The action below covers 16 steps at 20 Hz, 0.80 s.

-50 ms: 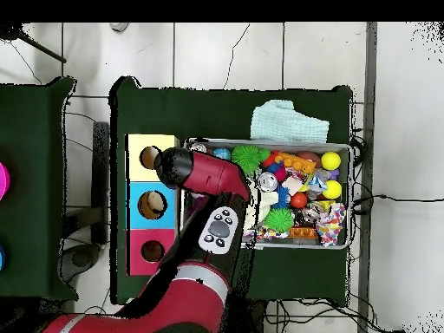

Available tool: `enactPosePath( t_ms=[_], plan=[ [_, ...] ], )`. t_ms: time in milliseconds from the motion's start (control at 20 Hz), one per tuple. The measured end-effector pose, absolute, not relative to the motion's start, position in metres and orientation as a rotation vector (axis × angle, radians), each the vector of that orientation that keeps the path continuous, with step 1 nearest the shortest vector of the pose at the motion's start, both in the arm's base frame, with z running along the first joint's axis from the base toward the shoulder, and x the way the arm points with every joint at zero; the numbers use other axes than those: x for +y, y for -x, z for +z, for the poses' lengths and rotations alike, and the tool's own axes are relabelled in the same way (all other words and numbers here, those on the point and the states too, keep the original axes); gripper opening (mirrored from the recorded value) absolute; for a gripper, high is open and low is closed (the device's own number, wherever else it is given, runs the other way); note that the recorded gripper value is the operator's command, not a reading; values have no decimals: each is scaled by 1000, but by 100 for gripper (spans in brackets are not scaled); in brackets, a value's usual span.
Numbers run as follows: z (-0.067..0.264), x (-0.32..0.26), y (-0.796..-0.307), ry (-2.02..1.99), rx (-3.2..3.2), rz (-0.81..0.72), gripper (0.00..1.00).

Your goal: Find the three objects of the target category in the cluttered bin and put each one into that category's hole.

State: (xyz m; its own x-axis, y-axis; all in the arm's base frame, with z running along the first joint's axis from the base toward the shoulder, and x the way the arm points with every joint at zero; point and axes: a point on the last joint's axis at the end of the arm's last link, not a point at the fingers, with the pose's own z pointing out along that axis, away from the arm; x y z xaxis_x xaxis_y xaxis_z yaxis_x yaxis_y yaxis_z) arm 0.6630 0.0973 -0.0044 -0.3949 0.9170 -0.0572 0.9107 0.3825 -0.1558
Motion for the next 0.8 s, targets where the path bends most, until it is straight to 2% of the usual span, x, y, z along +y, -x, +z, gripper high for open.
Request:
enactPosePath(
  t_ms=[450,800],
  plan=[
    [-15,94,-659,1724,-2543,251,100],
    [-16,87,-662,1792,-2470,197,100]
  ],
)
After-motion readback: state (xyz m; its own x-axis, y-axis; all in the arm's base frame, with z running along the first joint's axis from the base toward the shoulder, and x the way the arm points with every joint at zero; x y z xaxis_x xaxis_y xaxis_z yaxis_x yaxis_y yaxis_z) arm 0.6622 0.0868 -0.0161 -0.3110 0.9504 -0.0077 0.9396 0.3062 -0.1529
